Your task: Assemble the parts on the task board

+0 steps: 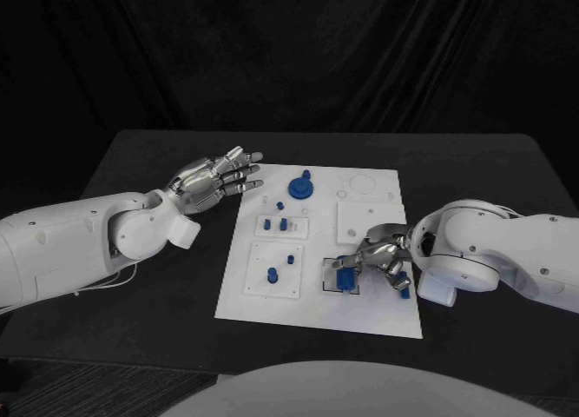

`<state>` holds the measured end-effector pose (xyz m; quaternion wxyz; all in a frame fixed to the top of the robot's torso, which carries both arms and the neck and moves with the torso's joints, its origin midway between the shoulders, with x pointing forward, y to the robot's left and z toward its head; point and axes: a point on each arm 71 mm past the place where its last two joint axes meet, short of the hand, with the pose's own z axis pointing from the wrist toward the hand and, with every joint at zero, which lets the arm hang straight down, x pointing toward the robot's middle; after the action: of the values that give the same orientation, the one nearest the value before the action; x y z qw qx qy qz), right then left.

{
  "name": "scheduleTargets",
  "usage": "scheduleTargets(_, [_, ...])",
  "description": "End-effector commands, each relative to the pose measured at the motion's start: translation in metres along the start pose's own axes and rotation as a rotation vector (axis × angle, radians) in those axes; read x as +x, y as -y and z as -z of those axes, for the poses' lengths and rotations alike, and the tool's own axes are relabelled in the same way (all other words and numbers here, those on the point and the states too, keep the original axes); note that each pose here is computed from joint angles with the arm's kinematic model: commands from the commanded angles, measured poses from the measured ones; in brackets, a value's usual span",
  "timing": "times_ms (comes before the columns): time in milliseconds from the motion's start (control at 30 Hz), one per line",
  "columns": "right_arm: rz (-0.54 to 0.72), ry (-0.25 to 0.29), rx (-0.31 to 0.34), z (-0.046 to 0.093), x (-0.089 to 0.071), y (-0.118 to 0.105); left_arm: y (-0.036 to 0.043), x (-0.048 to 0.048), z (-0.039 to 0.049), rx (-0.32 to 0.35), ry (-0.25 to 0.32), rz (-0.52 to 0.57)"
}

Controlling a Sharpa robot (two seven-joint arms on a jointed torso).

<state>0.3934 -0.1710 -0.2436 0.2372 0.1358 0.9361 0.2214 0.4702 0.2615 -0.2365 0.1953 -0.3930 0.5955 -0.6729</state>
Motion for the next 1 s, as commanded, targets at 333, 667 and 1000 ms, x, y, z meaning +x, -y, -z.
scheduleTargets(333, [0.025, -0.027, 0.029, -0.0042, 0.0080, 0.0021, -0.0019, 0.0008, -0.0004, 0.001, -0.018, 0.013])
scheduleTargets(667, [0.023, -0.024, 0.026, -0.0043, 0.0080, 0.0015, -0.0032, 0.0004, -0.0003, -0.004, -0.019, 0.015])
scheduleTargets(1000, [0.010, -0.006, 0.023, -0.0025, 0.0074, 0.0021, -0.0040, 0.0002, -0.0001, -0.007, -0.019, 0.016])
